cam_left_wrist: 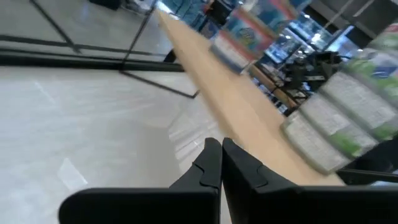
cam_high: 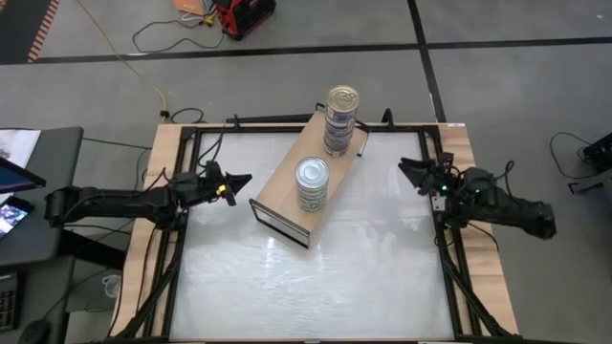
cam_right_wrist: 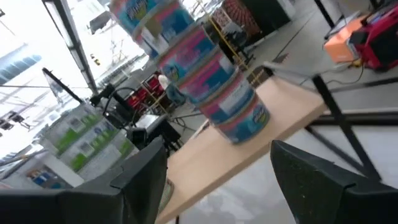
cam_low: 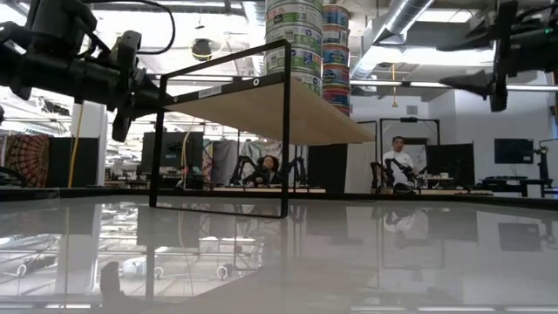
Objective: Stack canned seafood by type on shelf
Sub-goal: Return to Home Position
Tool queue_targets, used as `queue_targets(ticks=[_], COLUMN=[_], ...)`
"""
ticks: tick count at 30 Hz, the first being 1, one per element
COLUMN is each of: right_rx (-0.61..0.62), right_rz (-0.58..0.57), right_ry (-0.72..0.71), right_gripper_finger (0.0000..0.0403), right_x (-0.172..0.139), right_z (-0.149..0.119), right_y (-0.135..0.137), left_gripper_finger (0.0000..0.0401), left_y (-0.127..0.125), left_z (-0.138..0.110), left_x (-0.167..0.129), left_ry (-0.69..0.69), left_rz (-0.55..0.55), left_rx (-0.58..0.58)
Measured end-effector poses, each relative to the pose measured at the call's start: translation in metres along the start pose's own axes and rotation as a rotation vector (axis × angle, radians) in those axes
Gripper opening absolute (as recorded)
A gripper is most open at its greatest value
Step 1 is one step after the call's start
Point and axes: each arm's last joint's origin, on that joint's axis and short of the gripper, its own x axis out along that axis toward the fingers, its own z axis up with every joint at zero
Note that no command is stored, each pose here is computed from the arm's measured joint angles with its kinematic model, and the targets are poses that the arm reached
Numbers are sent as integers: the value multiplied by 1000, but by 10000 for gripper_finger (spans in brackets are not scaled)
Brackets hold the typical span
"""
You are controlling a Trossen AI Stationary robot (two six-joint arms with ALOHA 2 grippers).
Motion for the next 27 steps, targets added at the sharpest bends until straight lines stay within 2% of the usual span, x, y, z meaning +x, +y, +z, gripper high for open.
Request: queue_targets(ticks=[6, 10, 13, 18, 27], right_rx=[45, 57, 72, 74, 19], right_rz=[48, 57, 41, 75, 163], right_ry=[4, 33, 69, 65, 66], right_gripper_finger=[278, 264, 249, 214, 149], right_x=[6, 7, 8, 8, 5], right_z=[-16, -25, -36, -35, -35], right_y=[-6, -9, -15, -12, -4], left_gripper_finger=[0, 0, 0, 0, 0], left_y=[13, 12, 13, 8, -3], left_z=[-17, -20, -25, -29, -27], left_x=[-5, -7, -8, -11, -19], left_ry=[45, 46, 66, 77, 1], left_rz=[48, 28, 60, 48, 14], left_rx=[-57, -68, -70, -81, -86])
